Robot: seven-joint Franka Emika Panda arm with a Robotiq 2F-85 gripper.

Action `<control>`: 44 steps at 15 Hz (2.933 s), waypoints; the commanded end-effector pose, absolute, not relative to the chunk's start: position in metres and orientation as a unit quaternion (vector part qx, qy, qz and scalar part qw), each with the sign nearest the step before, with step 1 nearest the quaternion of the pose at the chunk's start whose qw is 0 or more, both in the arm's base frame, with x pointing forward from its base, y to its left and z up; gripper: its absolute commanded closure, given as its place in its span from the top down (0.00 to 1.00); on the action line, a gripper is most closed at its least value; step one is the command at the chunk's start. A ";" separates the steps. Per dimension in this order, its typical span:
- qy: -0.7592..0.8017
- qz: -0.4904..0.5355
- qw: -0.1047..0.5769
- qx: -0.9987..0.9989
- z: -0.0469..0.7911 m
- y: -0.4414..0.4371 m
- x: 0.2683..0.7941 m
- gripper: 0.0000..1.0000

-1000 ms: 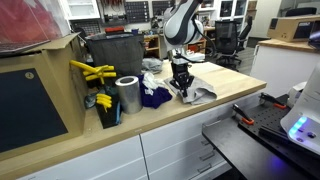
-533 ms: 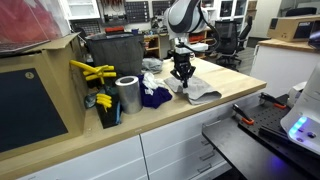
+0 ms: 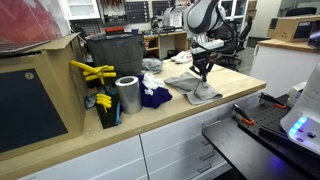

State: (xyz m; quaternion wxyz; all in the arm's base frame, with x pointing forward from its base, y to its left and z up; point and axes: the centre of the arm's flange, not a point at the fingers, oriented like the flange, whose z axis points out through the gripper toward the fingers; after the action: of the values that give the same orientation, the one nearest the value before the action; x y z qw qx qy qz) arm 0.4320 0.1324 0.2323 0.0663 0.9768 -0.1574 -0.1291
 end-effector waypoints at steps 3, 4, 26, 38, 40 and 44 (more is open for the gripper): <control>-0.248 -0.099 0.111 0.957 0.241 0.088 0.422 0.00; -0.262 -0.095 0.117 0.953 0.242 0.081 0.421 0.00; -0.480 -0.092 0.244 0.837 0.217 -0.091 0.356 0.00; -0.505 -0.077 0.234 0.827 0.224 -0.073 0.363 0.72; -0.475 -0.082 0.202 0.853 0.230 -0.056 0.375 0.87; -0.379 -0.077 0.154 0.909 0.235 -0.032 0.408 1.00</control>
State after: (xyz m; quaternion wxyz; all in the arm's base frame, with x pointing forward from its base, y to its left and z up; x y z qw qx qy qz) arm 0.3864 -0.0410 0.2255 0.1844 0.8760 -0.4385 -0.0792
